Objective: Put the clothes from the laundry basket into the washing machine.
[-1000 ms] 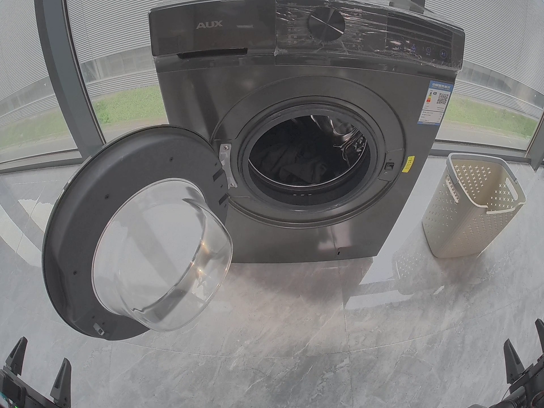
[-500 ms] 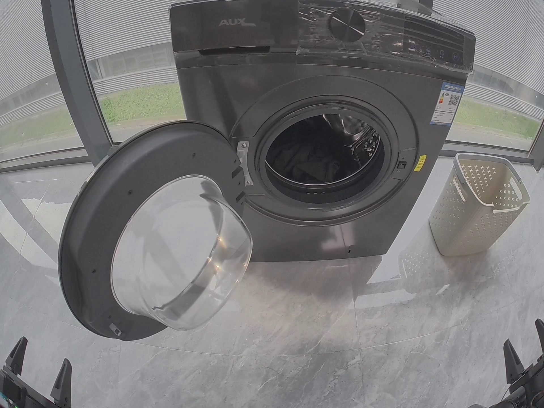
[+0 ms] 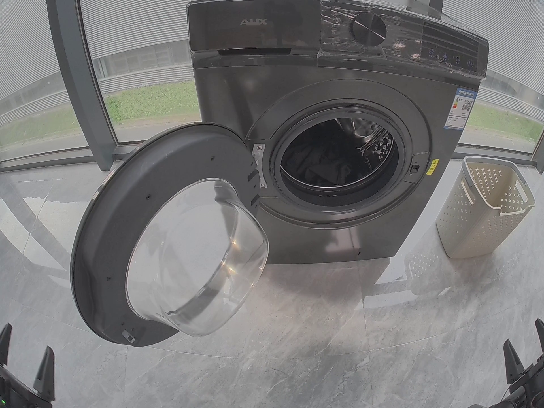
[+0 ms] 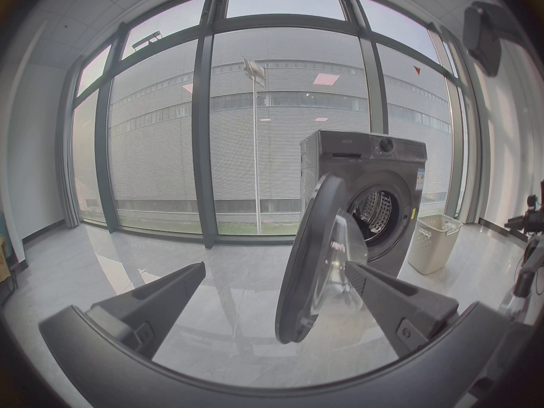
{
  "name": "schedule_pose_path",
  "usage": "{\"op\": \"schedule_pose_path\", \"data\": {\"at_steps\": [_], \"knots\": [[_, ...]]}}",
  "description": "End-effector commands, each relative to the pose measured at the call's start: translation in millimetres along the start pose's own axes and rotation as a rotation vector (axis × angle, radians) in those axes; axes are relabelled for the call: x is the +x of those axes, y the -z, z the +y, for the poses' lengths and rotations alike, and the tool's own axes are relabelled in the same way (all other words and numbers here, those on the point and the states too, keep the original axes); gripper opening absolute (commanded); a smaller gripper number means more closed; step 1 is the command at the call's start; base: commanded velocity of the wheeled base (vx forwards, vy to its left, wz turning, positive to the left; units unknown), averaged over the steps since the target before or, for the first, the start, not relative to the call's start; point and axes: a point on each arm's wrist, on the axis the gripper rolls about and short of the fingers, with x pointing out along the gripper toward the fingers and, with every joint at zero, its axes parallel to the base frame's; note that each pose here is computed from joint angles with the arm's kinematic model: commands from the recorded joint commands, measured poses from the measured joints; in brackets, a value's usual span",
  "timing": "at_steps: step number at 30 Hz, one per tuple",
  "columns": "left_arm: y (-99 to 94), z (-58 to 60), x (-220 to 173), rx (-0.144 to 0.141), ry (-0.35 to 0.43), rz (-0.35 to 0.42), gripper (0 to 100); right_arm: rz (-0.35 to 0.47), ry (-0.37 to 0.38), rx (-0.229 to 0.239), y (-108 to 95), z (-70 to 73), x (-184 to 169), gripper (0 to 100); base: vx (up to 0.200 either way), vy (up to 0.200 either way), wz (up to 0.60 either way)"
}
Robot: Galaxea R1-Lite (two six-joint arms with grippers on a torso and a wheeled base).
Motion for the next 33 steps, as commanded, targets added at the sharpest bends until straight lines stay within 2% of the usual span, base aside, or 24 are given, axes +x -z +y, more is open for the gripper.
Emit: {"op": "schedule_pose_path", "data": {"at_steps": [1,2,3,6,7,8,9,10,13,14,21,23,26,30,31,33], "knots": [[-64.4,0.2,28,-0.012,0.096,0.103,100,0.002,0.0,0.0,5,0.0,0,100,0.0,0.0,0.0],[-64.4,0.2,28,-0.012,0.096,0.103,100,0.002,0.0,0.0,5,0.0,0,100,0.0,0.0,0.0],[-66.4,-2.0,47,-0.034,0.131,0.17,100,0.002,0.0,0.0,5,0.0,0,100,0.0,0.0,0.0],[-68.4,-6.2,68,-0.106,0.167,0.226,100,0.002,0.0,0.0,5,0.0,0,100,0.0,0.0,0.0],[-68.3,-7.4,74,-0.125,0.173,0.253,100,0.002,-0.002,0.0,5,0.0,0,100,0.0,0.0,0.0],[-68.3,-8.0,77,-0.131,0.176,0.263,100,0.002,0.0,0.0,5,0.0,0,100,0.0,0.0,0.0],[-66.4,-10.7,89,-0.16,0.194,0.321,100,0.002,0.0,0.0,5,0.0,0,100,0.0,0.0,0.0],[-66.9,-11.6,93,-0.166,0.206,0.332,100,0.002,0.0,0.0,5,0.0,0,100,0.0,0.0,0.0],[-67.1,-14.2,105,-0.171,0.235,0.354,100,0.002,0.0,0.0,5,0.0,0,100,0.0,0.0,0.0],[-66.3,-16.8,118,-0.165,0.253,0.375,100,0.002,0.0,0.0,5,0.0,0,100,0.0,0.0,0.0],[-63.5,-22.3,148,-0.162,0.265,0.364,100,0.002,0.0,0.0,5,0.0,0,100,0.0,0.0,0.0],[-62.4,-26.0,152,-0.165,0.322,0.36,100,0.002,0.0,0.0,5,0.0,0,100,0.0,0.0,0.0],[-64.5,-35.3,147,-0.175,0.498,0.358,100,0.002,-0.002,0.0,5,0.0,0,100,0.0,0.0,0.0],[-69.9,-43.1,143,-0.175,0.609,0.337,100,0.002,0.0,0.0,5,0.0,0,100,0.0,0.0,0.0],[-69.9,-43.1,143,-0.175,0.609,0.337,100,0.002,0.0,0.0,5,0.0,0,100,0.0,0.0,0.0],[-77.0,-50.2,133,-0.186,0.713,0.301,100,0.002,-0.002,0.0,5,0.0,0,100,0.0,0.0,0.0]]}}
